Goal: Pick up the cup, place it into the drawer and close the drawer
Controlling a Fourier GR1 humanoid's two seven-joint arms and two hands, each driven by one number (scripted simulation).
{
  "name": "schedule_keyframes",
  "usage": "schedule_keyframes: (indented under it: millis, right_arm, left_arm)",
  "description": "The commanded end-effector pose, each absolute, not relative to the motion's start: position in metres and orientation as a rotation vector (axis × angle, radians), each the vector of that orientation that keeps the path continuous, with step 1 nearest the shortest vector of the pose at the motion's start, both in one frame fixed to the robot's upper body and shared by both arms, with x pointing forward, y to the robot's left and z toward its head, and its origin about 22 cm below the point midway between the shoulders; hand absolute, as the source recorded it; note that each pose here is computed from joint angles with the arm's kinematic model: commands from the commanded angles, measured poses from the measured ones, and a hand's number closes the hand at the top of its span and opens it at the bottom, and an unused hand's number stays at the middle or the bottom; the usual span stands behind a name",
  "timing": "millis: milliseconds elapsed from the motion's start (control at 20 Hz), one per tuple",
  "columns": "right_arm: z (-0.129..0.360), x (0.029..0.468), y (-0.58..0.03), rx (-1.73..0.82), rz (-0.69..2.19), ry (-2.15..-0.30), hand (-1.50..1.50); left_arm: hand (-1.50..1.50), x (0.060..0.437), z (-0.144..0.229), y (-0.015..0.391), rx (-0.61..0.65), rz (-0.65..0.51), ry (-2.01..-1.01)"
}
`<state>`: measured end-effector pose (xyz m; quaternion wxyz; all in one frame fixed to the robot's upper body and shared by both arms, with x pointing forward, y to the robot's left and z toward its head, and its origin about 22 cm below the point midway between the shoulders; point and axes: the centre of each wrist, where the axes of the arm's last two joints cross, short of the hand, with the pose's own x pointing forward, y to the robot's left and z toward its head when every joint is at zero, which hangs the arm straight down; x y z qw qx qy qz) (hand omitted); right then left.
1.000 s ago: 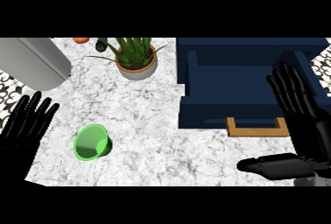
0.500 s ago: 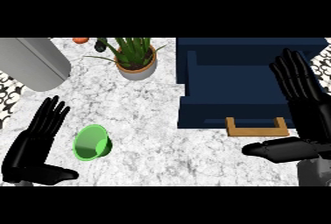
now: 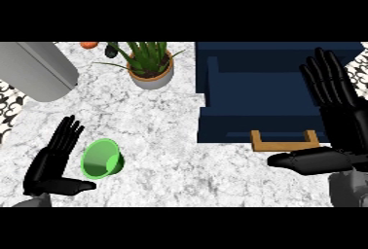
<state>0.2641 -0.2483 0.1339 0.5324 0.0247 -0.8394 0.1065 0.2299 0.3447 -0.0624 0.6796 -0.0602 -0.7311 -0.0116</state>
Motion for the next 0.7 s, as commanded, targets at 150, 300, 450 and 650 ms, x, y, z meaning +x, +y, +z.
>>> schedule_keyframes:
  millis: [150,300,450,650]
  right_arm:
    - [0.146,0.256,-0.26,0.073,0.256,-2.003,-1.5]
    - [0.133,0.273,-0.26,0.062,0.237,-2.01,-1.5]
    - [0.155,0.271,-0.25,0.062,0.271,-2.008,-1.5]
    - [0.145,0.262,-0.247,0.063,0.27,-1.986,-1.5]
  left_arm:
    - [-1.5,0.22,-0.117,0.353,-0.103,-0.052,-1.627]
    - [-1.5,0.235,-0.125,0.34,-0.098,-0.031,-1.605]
    - [-1.5,0.225,-0.146,0.35,-0.101,-0.039,-1.621]
    - [-1.5,0.247,-0.137,0.353,-0.091,-0.023,-1.653]
